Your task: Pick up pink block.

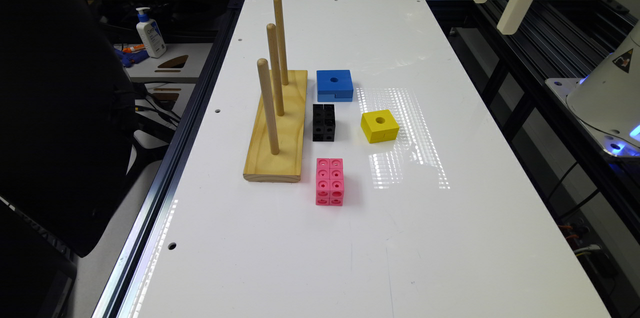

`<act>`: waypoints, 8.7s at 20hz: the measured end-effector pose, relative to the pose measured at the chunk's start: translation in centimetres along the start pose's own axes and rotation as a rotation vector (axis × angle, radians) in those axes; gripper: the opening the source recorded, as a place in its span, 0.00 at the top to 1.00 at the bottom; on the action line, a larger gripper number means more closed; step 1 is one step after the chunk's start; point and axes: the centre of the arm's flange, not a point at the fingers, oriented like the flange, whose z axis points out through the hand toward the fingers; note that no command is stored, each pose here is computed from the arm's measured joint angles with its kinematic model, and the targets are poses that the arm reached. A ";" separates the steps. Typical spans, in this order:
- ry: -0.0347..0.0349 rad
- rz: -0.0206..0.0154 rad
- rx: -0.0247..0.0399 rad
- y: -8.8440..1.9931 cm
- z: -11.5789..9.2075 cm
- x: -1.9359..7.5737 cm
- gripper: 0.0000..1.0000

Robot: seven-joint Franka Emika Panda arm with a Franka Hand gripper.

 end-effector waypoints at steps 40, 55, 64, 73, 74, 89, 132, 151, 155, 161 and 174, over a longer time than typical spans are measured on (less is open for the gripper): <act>0.0011 -0.0003 0.0157 -13.1 0.3 0.21 0.00; -0.0240 -0.0012 0.0353 -18.5 0.5 1.47 0.00; -0.0325 0.0014 0.0377 -19.5 0.8 2.18 0.00; -0.0258 0.0086 0.0415 -19.4 0.6 2.78 0.00; -0.0252 0.0090 0.0424 -19.5 0.5 2.85 0.00; -0.0399 0.0125 0.0412 -21.2 2.2 4.60 0.00; -0.0637 0.0022 0.0685 -23.9 14.2 6.49 0.00; -0.0750 0.0016 0.0830 -25.8 19.2 5.42 0.00; -0.0746 0.0013 0.0834 -26.0 19.2 5.18 0.00; -0.0765 0.0019 0.0794 -25.9 19.3 5.18 0.00; -0.0857 0.0041 0.0584 -25.4 21.2 5.28 1.00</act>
